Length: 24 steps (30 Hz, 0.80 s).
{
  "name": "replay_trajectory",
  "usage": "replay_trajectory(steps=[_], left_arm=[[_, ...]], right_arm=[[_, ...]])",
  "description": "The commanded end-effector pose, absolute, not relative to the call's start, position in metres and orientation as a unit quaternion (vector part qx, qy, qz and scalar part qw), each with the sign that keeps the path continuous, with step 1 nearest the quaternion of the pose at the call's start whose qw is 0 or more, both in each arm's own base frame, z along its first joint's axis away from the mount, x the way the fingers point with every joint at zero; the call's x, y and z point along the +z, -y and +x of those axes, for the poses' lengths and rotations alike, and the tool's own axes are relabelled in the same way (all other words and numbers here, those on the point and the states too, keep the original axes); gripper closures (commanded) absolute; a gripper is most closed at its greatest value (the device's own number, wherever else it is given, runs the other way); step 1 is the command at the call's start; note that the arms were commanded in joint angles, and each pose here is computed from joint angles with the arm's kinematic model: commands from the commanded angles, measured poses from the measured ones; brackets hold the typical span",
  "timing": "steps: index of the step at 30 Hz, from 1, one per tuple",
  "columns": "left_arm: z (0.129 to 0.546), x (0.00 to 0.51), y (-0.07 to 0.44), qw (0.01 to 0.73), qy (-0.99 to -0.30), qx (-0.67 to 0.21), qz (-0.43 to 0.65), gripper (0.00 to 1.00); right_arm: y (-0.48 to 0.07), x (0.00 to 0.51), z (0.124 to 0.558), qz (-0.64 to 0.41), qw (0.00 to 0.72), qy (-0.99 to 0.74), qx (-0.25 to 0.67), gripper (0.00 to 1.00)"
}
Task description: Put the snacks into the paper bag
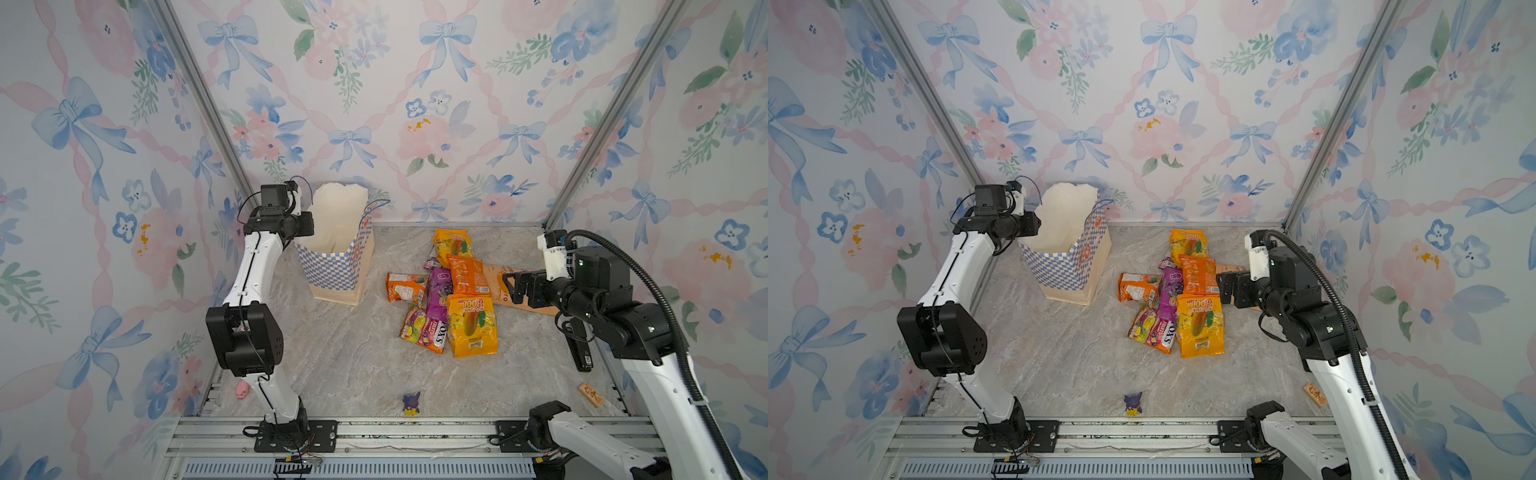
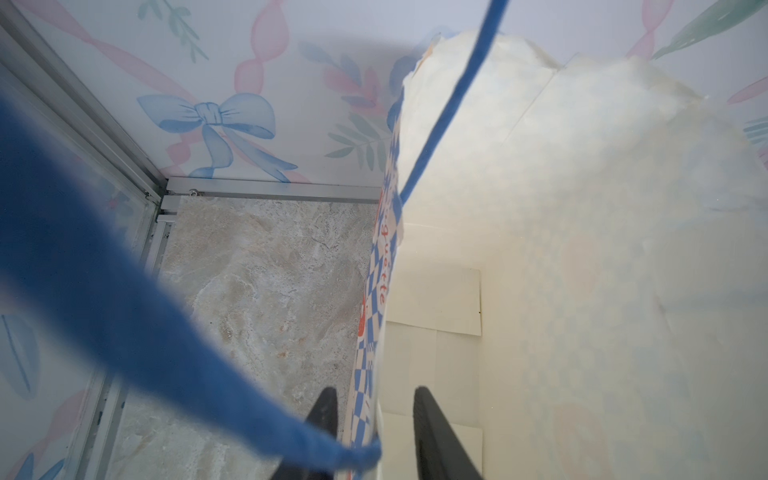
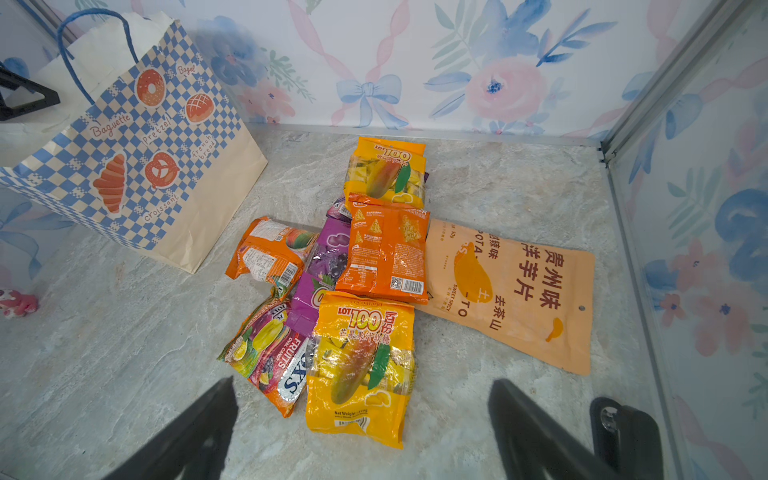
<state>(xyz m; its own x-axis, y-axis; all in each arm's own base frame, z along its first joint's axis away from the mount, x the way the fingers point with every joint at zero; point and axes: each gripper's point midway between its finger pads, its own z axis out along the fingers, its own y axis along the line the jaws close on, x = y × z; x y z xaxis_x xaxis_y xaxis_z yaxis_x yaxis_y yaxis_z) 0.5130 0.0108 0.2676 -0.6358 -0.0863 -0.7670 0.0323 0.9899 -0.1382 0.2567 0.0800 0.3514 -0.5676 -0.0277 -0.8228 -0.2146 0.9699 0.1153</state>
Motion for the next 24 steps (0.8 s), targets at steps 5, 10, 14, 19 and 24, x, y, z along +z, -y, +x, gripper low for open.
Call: replay_trajectory(steps=[5, 10, 14, 19, 24], left_arm=[[0.513, 0.279, -0.006, 0.435, -0.896, -0.087, -0.018, 0.84], [0.509, 0.281, 0.001, 0.434, -0.894, -0.106, -0.017, 0.91], [0.501, 0.284, 0.003, 0.435, -0.893, -0.112, -0.024, 0.97], [0.492, 0.289, 0.007, 0.437, -0.891, -0.118, -0.023, 1.00], [0.483, 0.289, 0.008, 0.435, -0.892, -0.121, -0.028, 1.00]], right_arm=[[-0.080, 0.351, 0.255, -0.063, 0.463, -0.878, 0.104, 0.04], [-0.080, 0.351, 0.254, -0.062, 0.463, -0.878, 0.104, 0.03], [-0.079, 0.350, 0.254, -0.061, 0.462, -0.879, 0.103, 0.04], [-0.080, 0.350, 0.254, -0.062, 0.462, -0.879, 0.106, 0.03], [-0.082, 0.351, 0.255, -0.065, 0.462, -0.878, 0.111, 0.03]])
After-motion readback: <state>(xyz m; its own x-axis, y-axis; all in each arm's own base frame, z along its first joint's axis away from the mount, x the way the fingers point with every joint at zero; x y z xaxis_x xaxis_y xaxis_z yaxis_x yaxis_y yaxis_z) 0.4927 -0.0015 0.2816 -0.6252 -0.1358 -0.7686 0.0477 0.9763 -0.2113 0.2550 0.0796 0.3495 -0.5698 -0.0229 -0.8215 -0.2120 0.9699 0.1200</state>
